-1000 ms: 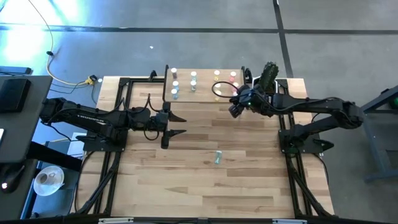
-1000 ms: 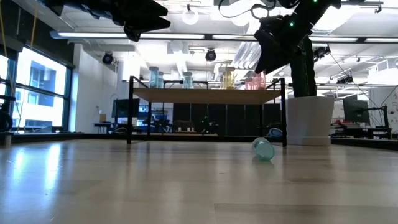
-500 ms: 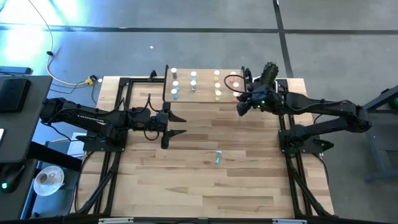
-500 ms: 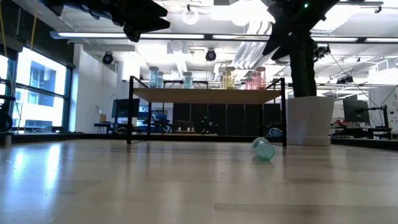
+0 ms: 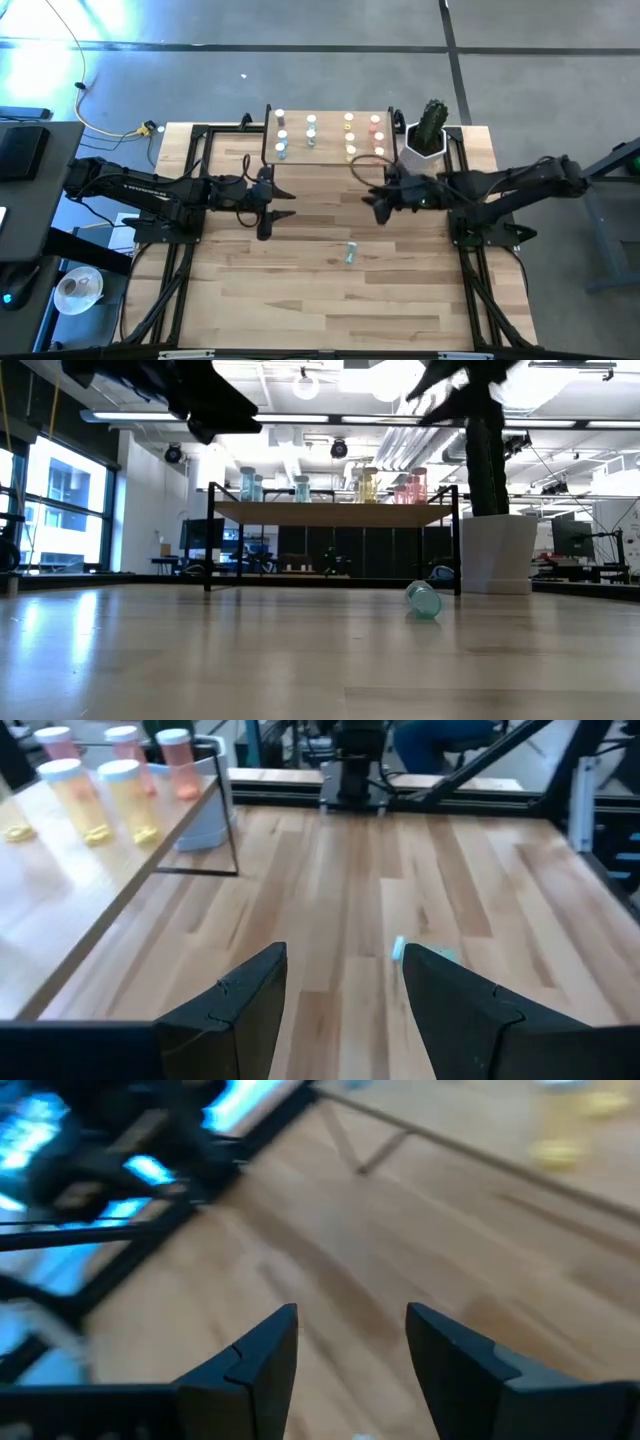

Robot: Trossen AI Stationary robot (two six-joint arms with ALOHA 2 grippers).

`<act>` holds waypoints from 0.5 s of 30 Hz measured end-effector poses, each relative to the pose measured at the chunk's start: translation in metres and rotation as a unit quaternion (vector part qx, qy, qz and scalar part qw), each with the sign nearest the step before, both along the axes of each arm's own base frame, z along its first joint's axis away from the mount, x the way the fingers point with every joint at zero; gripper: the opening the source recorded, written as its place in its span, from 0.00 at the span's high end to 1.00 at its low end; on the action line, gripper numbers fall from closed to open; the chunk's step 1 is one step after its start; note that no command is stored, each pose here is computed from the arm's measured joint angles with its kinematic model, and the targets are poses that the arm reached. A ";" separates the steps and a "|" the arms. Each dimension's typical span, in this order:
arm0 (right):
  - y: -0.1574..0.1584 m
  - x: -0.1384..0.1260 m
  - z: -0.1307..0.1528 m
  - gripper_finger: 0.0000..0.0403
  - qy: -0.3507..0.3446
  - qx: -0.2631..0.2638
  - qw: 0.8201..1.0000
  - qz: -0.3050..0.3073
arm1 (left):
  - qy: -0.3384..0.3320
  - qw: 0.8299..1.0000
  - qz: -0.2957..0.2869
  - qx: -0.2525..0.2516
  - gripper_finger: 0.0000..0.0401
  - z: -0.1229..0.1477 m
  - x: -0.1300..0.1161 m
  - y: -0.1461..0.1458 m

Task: Pick and place medicine bottles onto shelf by color
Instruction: Put the blue pill bottle on the shelf aligned with the other blue pill bottles

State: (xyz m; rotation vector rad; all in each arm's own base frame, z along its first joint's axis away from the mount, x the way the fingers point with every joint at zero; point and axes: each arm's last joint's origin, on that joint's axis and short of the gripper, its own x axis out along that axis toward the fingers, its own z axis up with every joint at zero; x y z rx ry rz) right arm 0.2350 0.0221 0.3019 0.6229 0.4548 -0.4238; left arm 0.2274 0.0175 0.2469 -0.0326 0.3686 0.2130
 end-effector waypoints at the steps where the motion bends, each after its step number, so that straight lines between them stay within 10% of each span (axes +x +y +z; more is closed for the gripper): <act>1: 0.006 0.004 0.000 0.56 -0.013 0.002 1.000 0.010 | 0.002 1.000 0.006 0.002 0.52 0.000 0.000 0.000; 15: 0.058 0.046 -0.010 0.56 -0.077 0.014 0.993 0.094 | 0.059 0.997 0.055 -0.017 0.52 0.026 -0.029 0.008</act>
